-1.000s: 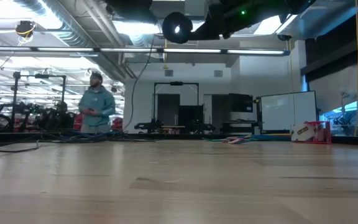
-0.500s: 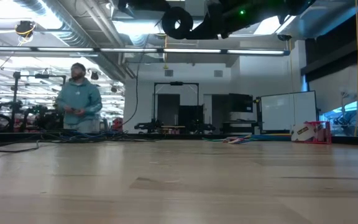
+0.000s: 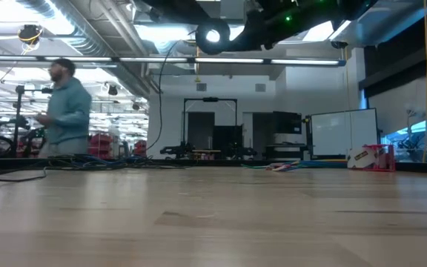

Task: Coiling cords

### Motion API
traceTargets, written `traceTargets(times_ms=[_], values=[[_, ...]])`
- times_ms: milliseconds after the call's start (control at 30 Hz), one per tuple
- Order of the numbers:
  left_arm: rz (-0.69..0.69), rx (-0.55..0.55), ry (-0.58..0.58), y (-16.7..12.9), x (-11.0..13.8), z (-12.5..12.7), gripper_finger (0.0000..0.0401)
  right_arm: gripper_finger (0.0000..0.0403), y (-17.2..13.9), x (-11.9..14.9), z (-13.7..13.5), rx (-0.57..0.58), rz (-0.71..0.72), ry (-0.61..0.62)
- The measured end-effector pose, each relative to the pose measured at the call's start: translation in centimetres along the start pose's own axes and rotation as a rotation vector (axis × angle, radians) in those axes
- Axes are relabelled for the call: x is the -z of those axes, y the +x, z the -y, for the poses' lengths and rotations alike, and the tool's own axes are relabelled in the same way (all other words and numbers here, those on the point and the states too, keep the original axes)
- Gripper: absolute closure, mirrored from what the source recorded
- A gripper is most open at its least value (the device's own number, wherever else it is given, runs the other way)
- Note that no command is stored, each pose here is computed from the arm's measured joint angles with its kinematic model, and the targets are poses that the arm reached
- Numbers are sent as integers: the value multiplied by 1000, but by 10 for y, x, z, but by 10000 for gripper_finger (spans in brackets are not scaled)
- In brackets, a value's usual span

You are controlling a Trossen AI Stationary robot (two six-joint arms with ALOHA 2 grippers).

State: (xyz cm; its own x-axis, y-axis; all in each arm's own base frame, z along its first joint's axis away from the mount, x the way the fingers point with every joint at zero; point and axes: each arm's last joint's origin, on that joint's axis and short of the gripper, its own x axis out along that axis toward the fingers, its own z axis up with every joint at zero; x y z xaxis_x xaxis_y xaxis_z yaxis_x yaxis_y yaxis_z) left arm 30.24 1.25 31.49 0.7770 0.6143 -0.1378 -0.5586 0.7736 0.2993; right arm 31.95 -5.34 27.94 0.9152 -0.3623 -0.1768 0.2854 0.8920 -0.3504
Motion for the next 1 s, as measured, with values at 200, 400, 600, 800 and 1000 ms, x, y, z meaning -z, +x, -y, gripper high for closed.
traceTargets(times_ms=[200,400,600,800,1000], values=[[-14,3,35,2,3,2,396,402,0,0,0,8,-3,0],[-17,-3,76,2,3,2,396,402,0,0,0,4,-3,-4],[-18,-5,82,2,3,2,396,379,0,0,0,-3,2,-3],[-25,-11,85,2,4,2,396,359,0,-2,-2,-69,37,1],[-27,-10,86,2,5,2,396,393,0,-2,-3,-97,41,-20]])
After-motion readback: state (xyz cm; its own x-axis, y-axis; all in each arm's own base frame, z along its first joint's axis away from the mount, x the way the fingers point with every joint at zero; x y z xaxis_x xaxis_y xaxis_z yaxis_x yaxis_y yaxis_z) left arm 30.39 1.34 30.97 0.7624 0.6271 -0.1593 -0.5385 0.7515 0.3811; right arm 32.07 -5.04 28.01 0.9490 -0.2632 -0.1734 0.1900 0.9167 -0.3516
